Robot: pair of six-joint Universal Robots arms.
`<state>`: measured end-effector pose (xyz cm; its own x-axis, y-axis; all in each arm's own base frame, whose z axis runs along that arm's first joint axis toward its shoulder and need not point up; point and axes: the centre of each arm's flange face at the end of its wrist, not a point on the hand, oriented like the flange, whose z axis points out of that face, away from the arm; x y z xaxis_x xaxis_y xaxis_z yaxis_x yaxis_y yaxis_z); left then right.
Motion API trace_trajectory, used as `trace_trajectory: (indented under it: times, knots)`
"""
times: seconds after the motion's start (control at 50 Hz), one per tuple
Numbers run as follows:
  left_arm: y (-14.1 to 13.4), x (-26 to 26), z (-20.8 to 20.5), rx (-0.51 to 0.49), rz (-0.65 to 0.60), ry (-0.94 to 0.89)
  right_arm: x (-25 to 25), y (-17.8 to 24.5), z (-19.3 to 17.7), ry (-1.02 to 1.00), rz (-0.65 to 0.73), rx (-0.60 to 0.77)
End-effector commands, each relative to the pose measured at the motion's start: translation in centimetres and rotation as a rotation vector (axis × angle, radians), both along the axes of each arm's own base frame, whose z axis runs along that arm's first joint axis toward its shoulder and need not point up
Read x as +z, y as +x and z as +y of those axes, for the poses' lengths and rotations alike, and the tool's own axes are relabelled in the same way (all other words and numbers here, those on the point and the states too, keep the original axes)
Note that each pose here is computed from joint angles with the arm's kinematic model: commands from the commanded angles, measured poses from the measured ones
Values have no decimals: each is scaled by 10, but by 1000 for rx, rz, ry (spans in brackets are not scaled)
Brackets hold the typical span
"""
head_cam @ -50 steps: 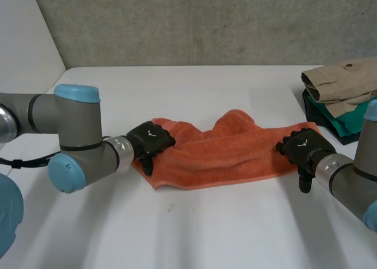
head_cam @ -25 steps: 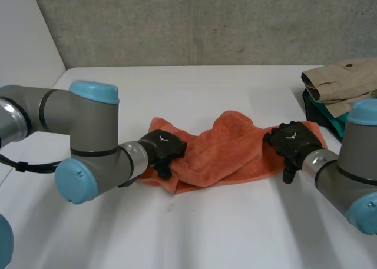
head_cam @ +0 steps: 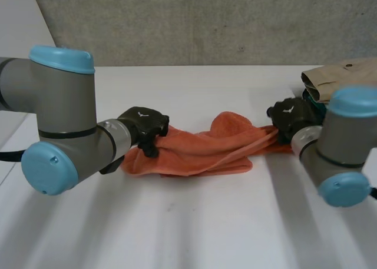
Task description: Fold the laundry.
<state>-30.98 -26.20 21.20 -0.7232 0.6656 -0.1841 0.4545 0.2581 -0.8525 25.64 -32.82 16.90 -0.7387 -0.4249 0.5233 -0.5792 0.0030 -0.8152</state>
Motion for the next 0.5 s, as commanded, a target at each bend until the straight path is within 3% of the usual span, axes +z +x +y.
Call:
trace_trajectory:
  times: [0.02,0.12,0.26,0.34,0.36,0.42,0.44,0.5]
  knots:
    - [14,-10,11,24,-164,89,27,-15,36,186,234,170]
    - [11,-30,8,-37,-273,116,22,-24,38,320,387,197]
    - [-9,-7,-46,26,-165,-127,23,1,-10,97,282,131]
    - [-22,59,-80,74,13,-436,77,18,-47,-227,108,39]
    - [-27,93,-89,93,95,-592,108,21,-58,-370,0,-11]
    - [-27,146,-96,141,218,-814,155,23,-67,-584,-188,-67]
    - [-22,177,-95,179,282,-930,184,22,-69,-719,-306,-82]
    - [-14,206,-91,231,340,-1020,216,22,-67,-871,-410,-78]
